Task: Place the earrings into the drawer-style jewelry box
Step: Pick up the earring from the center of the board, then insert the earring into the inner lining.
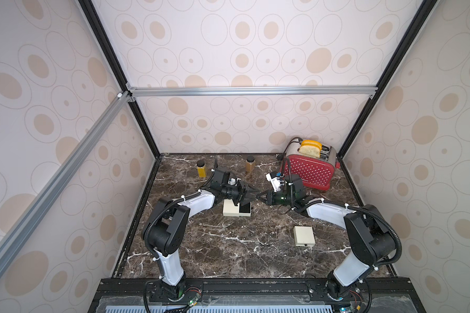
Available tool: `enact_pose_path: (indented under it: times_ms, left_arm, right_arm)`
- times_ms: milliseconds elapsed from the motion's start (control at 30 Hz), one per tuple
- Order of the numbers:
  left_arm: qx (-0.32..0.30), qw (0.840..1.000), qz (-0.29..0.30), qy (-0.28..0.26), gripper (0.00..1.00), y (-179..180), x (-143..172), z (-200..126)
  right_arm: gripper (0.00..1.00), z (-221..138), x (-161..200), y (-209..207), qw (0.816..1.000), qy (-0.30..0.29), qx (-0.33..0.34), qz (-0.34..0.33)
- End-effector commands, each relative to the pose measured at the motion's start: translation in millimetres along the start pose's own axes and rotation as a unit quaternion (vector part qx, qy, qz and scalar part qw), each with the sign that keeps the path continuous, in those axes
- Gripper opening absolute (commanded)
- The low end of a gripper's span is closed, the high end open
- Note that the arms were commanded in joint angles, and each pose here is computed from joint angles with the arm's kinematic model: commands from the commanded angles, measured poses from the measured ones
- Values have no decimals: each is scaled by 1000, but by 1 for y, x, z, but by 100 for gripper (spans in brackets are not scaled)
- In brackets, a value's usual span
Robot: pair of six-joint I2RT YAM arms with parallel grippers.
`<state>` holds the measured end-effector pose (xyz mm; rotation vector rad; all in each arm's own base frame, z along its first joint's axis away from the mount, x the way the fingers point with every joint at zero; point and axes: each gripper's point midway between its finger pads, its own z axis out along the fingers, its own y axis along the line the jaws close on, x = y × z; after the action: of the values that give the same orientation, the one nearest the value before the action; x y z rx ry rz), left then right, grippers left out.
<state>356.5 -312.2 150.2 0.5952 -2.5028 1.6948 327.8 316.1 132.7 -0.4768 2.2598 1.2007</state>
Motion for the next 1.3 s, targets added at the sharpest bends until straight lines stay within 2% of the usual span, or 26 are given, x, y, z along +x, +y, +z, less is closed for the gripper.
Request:
enact_pose_path:
  times_ms: [0,167,300,433,500,533,633,733,1267]
  left_arm:
    - [-39,998,54,-17,55,-2,4,-14]
    - [-115,989,77,-48,67,31,-1,-39]
    - [-169,977,94,-86,72,52,-11,-77]
    - [-221,962,106,-118,87,75,-22,-118]
    - [-243,956,111,-123,98,86,-28,-130]
    - [-254,953,111,-122,99,91,-31,-135]
    - [-267,950,109,-116,99,101,-41,-136]
    - [-271,952,102,-103,99,107,-48,-128]
    - [-281,953,81,-74,99,127,-64,-110]
  right_arm:
    - [0,-6,4,-4,998,23,51,-8]
    - [0,-4,9,-7,992,61,110,-32]
    - [0,5,11,-3,982,98,147,-62]
    - [0,18,11,-1,967,144,191,-91]
    - [0,24,12,-1,953,173,221,-112]
    - [0,28,13,-1,945,191,237,-123]
    - [0,37,18,-4,920,239,273,-146]
    - [0,44,19,-7,907,262,290,-155]
    - [0,79,33,-10,895,319,266,-160]
